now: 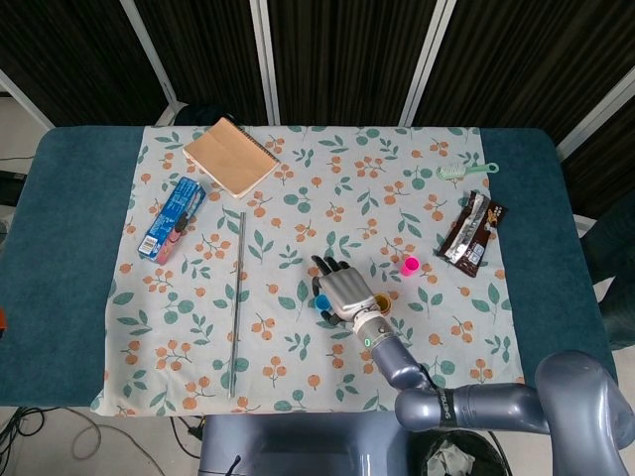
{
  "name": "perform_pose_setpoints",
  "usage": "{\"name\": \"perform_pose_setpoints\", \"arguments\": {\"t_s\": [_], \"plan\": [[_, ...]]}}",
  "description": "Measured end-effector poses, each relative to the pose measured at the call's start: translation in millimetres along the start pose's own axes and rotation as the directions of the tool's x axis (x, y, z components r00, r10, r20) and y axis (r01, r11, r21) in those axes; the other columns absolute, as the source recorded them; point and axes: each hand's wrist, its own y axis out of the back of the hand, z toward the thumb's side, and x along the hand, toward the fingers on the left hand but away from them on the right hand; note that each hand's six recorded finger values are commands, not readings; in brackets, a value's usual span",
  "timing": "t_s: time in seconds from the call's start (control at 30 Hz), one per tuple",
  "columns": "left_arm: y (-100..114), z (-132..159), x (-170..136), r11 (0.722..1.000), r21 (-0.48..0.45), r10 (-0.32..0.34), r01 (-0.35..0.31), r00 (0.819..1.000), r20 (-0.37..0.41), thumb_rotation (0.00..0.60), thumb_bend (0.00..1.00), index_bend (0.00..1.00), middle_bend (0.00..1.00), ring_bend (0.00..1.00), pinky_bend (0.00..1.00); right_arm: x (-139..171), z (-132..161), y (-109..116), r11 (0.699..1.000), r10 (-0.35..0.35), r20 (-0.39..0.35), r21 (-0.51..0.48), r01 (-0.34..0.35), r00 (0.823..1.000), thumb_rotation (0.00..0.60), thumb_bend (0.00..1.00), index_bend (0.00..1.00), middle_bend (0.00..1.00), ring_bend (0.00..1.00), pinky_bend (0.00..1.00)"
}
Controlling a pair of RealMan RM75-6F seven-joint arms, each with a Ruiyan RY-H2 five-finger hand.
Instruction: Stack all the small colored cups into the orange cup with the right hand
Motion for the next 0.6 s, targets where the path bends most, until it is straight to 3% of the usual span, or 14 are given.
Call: {"name": "perform_pose_setpoints", "arguments": {"t_s": [0.6], "plan": [[-0.8, 0.3, -0.2, 1.000, 0.001, -0.006, 0.006, 1.000, 0.002, 0.600, 0.41, 0.17, 0.03, 0.01, 0.12, -2.8, -0.9, -0.9, 1.000, 0.006, 0.006, -0.003, -0.006, 1.000, 0.600, 0.41, 0.50, 0.00, 0.08, 0.19]]}}
